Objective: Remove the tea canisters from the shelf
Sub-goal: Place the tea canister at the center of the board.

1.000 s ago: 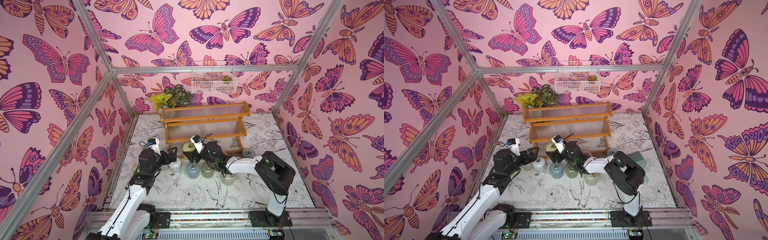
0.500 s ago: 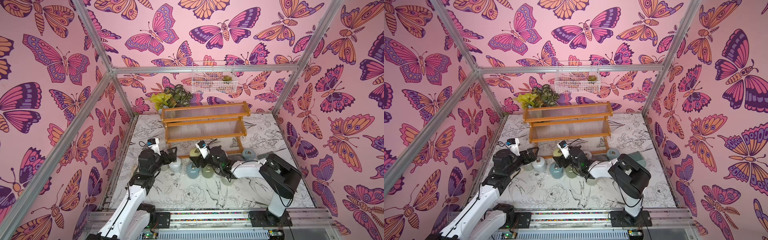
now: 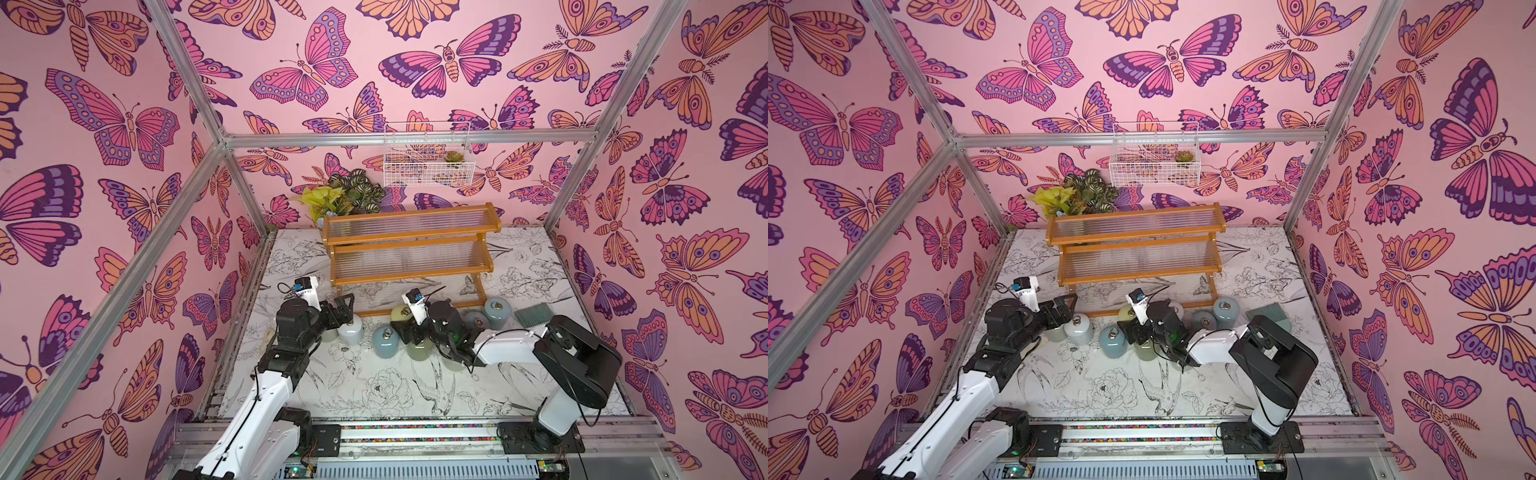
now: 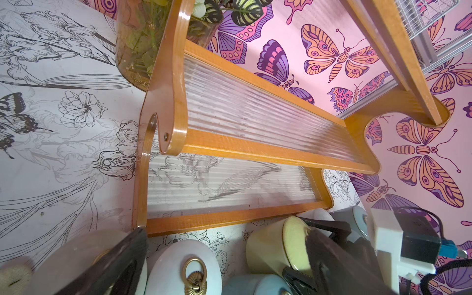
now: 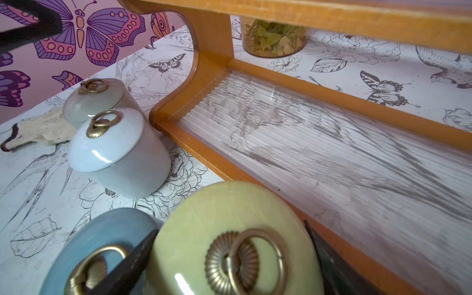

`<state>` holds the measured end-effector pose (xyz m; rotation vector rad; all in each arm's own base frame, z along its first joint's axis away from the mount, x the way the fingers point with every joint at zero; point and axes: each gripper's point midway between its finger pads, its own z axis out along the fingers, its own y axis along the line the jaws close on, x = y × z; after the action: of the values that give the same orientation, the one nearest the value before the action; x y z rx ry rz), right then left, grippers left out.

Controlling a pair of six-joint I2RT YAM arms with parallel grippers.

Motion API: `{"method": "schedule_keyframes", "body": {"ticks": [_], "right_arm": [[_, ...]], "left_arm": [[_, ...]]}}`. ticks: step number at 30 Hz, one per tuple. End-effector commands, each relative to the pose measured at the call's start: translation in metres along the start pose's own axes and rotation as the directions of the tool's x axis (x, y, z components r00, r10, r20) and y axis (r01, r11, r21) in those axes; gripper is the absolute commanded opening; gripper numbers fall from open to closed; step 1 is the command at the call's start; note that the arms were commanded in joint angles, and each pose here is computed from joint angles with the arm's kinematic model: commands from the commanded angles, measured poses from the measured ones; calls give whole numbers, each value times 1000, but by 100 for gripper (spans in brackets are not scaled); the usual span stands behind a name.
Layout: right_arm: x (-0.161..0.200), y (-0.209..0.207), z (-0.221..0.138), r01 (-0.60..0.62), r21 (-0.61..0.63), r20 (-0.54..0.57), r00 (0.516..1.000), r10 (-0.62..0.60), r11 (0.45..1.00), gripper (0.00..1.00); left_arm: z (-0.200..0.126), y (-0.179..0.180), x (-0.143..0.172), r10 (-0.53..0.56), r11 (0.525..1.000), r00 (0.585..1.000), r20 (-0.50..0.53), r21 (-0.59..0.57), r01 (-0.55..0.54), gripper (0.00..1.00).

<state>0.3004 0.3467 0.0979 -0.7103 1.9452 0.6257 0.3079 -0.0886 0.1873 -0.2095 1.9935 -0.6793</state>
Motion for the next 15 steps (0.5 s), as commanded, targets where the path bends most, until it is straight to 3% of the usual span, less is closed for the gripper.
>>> {"method": "schedule_keyframes", "body": {"ticks": [1,15], "right_arm": [[-15,0,-6,-29,14,48,998,28,999,80],[-19,-25,6,28,175,-43,999,-20,984,82]], "left_arm": [[-2,5,7,-4,1000,1000,-18,-12,3,100],[-2,8,9,-6,1000,1000,-16,-22,5,100]]}}
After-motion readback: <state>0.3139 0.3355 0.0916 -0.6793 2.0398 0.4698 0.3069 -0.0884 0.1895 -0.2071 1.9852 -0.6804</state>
